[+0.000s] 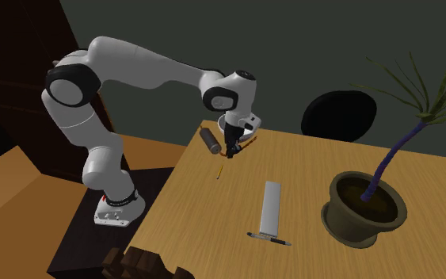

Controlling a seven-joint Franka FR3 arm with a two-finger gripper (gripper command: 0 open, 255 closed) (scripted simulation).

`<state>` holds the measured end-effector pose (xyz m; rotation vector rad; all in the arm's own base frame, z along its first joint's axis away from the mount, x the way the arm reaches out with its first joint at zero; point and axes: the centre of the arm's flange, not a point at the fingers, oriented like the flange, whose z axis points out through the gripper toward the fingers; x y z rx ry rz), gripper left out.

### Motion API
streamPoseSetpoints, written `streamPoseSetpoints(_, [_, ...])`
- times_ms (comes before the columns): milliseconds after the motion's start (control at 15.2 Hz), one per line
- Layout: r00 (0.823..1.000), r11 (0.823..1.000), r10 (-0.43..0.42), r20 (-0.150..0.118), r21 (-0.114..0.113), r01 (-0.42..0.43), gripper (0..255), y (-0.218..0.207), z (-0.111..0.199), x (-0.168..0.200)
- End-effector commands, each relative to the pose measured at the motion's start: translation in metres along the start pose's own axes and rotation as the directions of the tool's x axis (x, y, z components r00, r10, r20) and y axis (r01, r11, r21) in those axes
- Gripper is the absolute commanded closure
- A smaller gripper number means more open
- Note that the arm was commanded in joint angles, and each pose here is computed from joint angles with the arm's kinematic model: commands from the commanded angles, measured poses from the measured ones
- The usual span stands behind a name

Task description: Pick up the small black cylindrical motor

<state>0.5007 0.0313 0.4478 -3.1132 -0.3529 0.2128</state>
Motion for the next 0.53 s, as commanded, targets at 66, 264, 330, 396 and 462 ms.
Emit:
streamPoseSetpoints(66, [1.000,1.000,0.000,0.000,0.000,0.000,255,0.000,-0.016,-0.002])
streamPoseSetpoints(264, [1.000,1.000,0.000,0.000,0.000,0.000,255,0.000,-0.032,-0.004])
streamPoseSetpoints(330, [1.000,1.000,0.000,0.000,0.000,0.000,255,0.000,-0.037,-0.005])
streamPoseSetpoints(396, [1.000,1.000,0.000,0.000,0.000,0.000,255,0.000,-0.038,-0.005])
streamPoseSetpoints(462, [1.000,1.000,0.000,0.000,0.000,0.000,255,0.000,-0.038,-0.005])
